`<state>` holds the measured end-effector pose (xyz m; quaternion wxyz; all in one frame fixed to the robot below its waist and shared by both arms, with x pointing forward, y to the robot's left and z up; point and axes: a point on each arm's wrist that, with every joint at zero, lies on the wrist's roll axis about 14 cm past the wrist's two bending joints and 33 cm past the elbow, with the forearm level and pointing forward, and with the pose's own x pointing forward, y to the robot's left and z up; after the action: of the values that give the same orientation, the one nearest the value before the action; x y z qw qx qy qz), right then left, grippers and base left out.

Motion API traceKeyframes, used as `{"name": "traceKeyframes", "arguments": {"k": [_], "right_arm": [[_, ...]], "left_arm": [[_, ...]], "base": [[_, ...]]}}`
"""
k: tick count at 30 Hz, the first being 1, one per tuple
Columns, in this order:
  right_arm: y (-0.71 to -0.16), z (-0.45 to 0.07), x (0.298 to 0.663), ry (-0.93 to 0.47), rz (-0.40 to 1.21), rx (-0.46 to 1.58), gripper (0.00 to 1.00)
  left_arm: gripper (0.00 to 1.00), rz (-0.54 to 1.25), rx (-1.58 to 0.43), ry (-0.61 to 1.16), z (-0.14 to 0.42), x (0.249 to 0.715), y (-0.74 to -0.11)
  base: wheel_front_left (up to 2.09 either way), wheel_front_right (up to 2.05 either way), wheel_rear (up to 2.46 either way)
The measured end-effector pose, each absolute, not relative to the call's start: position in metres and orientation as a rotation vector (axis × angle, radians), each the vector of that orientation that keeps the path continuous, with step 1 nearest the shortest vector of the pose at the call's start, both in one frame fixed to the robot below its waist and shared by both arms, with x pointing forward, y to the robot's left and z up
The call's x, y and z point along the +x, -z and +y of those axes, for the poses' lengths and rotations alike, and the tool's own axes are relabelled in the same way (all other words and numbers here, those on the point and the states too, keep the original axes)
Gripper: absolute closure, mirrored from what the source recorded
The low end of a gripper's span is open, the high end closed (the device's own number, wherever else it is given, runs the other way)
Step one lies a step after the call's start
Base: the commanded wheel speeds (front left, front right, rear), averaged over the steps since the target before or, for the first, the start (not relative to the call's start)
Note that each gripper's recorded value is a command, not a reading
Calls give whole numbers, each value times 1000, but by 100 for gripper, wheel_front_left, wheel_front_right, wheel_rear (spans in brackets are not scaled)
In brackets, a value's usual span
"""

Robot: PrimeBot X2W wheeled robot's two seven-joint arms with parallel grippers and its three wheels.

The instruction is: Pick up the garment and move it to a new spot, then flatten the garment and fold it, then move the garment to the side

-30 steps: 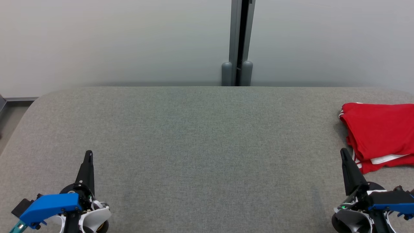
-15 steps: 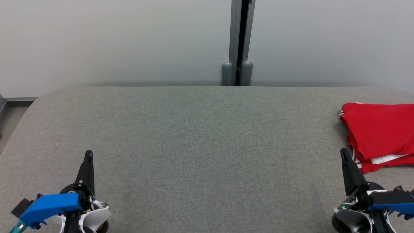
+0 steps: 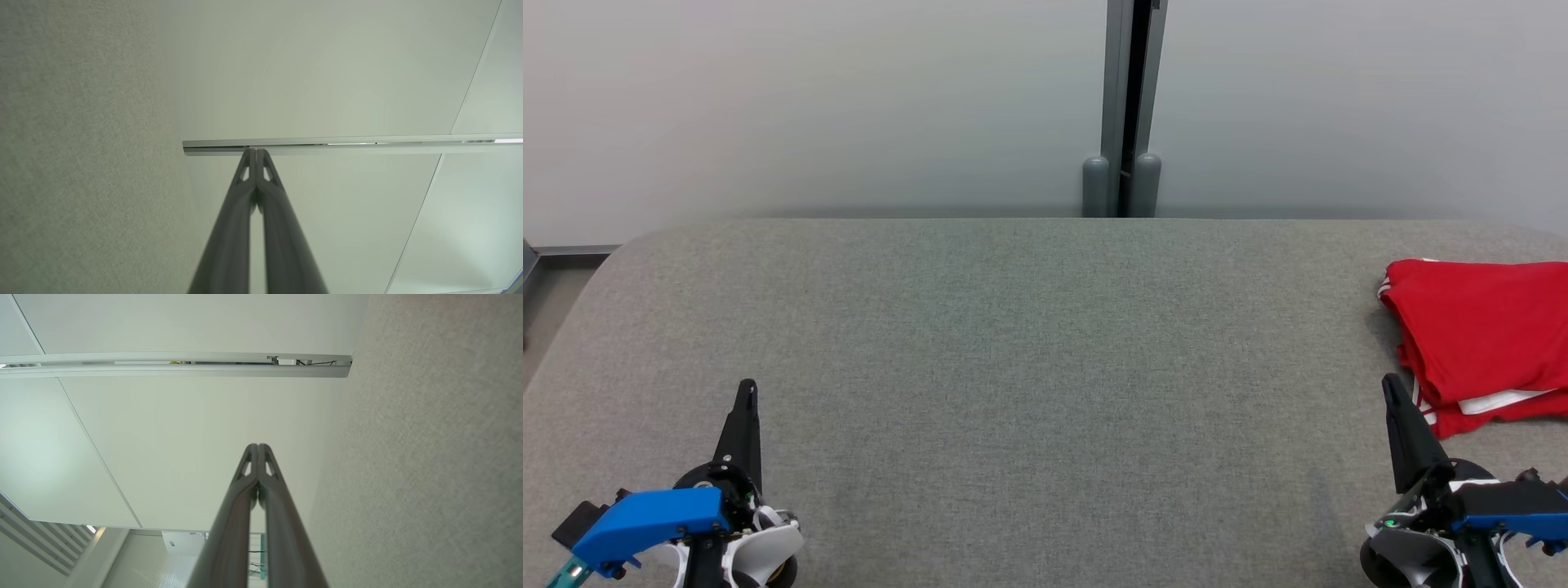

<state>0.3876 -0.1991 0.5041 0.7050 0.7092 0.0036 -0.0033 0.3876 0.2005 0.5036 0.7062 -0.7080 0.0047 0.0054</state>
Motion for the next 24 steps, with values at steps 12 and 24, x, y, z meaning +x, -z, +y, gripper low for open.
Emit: {"name": "traceKeyframes", "arguments": {"k": [12, 24], "right_arm": [[-504, -199, 388, 7, 8, 1577, 100], [-504, -199, 388, 7, 8, 1577, 100]], "left_arm": [[100, 10, -1573, -12, 201, 388, -504], [100, 10, -1574, -12, 201, 388, -504]], "base": [[0, 0, 0], [0, 0, 0]]}}
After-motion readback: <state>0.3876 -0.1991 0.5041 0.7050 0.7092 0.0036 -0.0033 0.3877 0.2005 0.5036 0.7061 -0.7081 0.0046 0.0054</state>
